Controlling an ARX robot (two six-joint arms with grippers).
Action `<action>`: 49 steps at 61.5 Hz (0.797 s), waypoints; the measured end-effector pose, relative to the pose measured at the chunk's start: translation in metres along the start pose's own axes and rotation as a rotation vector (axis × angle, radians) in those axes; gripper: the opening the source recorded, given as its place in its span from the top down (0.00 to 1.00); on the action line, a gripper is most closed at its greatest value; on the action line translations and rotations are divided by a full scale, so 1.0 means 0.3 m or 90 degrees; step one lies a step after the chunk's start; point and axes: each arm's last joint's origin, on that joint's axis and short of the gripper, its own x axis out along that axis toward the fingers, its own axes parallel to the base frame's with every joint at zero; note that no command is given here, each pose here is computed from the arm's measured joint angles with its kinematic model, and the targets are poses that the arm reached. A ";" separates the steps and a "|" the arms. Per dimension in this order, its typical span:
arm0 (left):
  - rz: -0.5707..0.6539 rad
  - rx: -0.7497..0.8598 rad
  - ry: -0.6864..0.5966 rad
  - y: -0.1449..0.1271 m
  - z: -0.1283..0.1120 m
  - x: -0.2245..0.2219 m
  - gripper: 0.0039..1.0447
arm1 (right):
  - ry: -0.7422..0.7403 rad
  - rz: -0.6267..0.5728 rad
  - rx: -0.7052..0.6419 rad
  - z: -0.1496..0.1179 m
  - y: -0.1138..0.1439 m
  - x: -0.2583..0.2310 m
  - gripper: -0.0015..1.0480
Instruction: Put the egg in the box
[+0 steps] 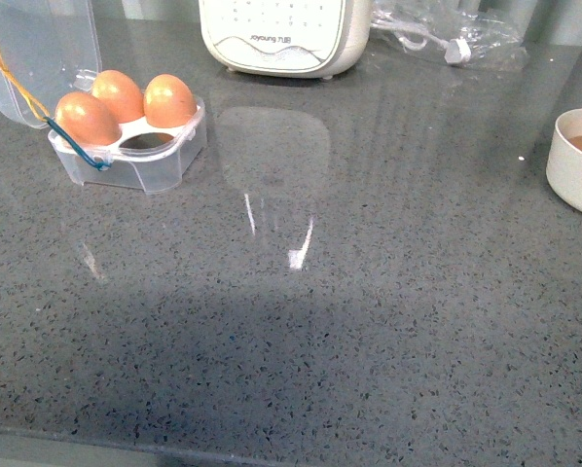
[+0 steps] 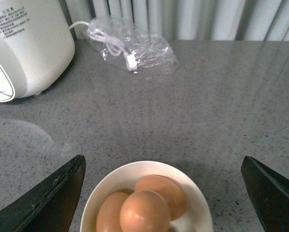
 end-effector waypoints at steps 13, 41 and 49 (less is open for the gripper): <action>0.000 0.000 0.000 0.000 0.000 0.000 0.06 | 0.082 0.015 -0.001 -0.050 0.007 0.075 0.07; 0.000 0.000 0.000 0.000 0.000 0.000 0.06 | 0.116 0.035 -0.024 -0.126 0.019 0.085 0.07; 0.000 0.000 0.000 0.000 0.000 0.000 0.06 | 0.118 0.037 -0.025 -0.132 0.016 0.080 0.07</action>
